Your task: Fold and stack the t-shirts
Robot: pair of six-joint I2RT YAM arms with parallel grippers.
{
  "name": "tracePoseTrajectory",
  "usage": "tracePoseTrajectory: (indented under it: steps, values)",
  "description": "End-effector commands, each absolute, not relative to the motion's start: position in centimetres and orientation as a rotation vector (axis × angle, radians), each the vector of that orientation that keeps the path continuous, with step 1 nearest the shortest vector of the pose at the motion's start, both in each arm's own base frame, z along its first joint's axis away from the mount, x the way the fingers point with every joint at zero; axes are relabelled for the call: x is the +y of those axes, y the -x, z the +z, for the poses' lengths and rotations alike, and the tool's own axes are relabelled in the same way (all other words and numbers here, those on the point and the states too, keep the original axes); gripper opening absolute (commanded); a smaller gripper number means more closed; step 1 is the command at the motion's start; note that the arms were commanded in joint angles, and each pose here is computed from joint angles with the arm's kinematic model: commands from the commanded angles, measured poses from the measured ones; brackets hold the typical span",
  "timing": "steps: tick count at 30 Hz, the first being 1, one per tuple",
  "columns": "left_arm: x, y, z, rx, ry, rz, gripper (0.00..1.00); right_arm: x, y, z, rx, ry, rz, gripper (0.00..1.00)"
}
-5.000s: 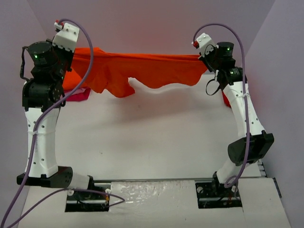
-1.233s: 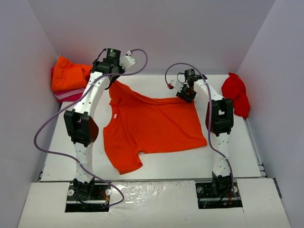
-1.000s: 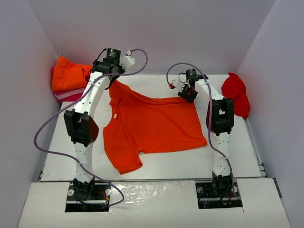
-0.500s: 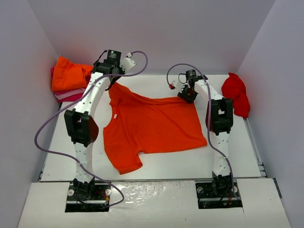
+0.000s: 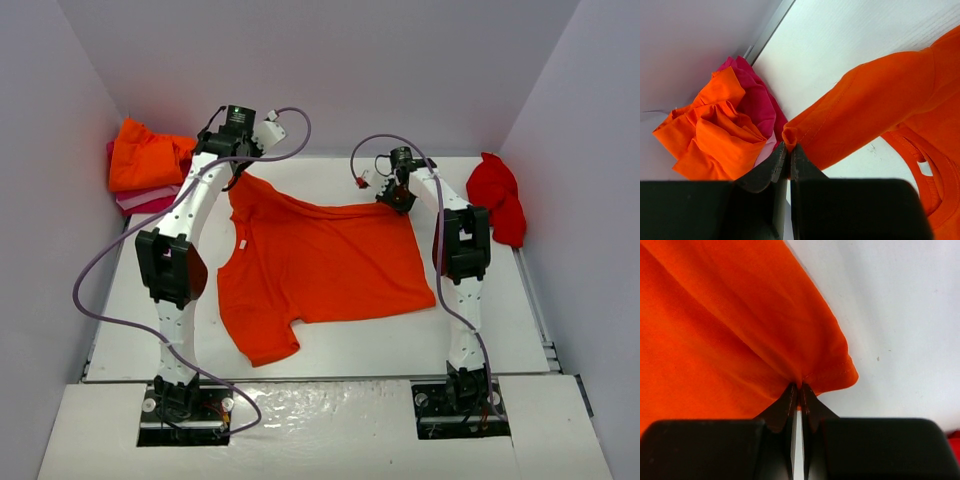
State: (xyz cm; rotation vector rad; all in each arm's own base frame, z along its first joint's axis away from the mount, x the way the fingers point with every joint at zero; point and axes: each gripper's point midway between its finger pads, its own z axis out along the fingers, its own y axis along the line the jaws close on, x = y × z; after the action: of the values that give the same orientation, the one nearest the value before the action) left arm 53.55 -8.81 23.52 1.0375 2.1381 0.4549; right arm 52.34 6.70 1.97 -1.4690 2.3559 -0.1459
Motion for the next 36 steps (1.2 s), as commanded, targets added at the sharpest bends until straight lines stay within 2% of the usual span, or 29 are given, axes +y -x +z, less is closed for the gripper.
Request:
tracePoseTrajectory:
  steps: [1, 3, 6, 7, 10, 14, 16, 19, 23, 28, 32, 36]
  values:
    - [-8.0, -53.5, 30.8, 1.985, -0.869, 0.537, 0.0, 6.2, -55.1, 9.5, 2.258, 1.321, -0.313, 0.0]
    - [-7.5, -53.6, 33.3, 1.922, -0.793, 0.574, 0.0, 4.9, -56.6, 14.4, 2.196, 1.197, -0.455, 0.0]
    - [-4.7, -52.8, 40.9, 1.766, -0.559, 0.704, 0.0, 2.4, -58.9, 24.2, 2.025, 0.915, -0.725, 0.0]
    - [-3.2, -52.0, 43.8, 1.709, -0.462, 0.745, 0.0, 1.5, -58.8, 29.0, 1.938, 0.801, -0.791, 0.0]
    - [-0.2, -48.1, 50.1, 1.595, -0.294, 0.774, 0.0, 0.0, -56.9, 37.5, 1.79, 0.618, -0.848, 0.0]
    - [0.6, -42.8, 51.9, 1.577, -0.292, 0.716, 0.0, 0.7, -50.9, 43.6, 1.664, 0.549, -0.702, 0.0]
    - [0.4, -38.8, 53.5, 1.549, -0.325, 0.629, 0.0, 1.7, -48.5, 42.6, 1.665, 0.598, -0.635, 0.0]
    - [-1.6, -34.3, 53.3, 1.56, -0.503, 0.437, 0.0, 2.0, -43.3, 45.5, 1.583, 0.577, -0.575, 0.0]
    - [-5.4, -23.6, 56.4, 1.404, -0.761, 0.182, 0.0, 2.5, -38.0, 47.4, 1.529, 0.56, -0.466, 0.0]
    - [-6.1, -15.9, 59.5, 1.265, -0.791, 0.11, 0.0, 1.9, -33.0, 50.2, 1.477, 0.543, -0.421, 0.0]
    - [-6.3, -14.3, 59.9, 1.233, -0.805, 0.097, 0.0, 2.0, -31.3, 50.6, 1.47, 0.558, -0.382, 0.0]
    - [-6.8, -15.9, 59.9, 1.245, -0.832, 0.089, 0.0, 2.0, -31.8, 50.2, 1.496, 0.564, -0.383, 0.0]
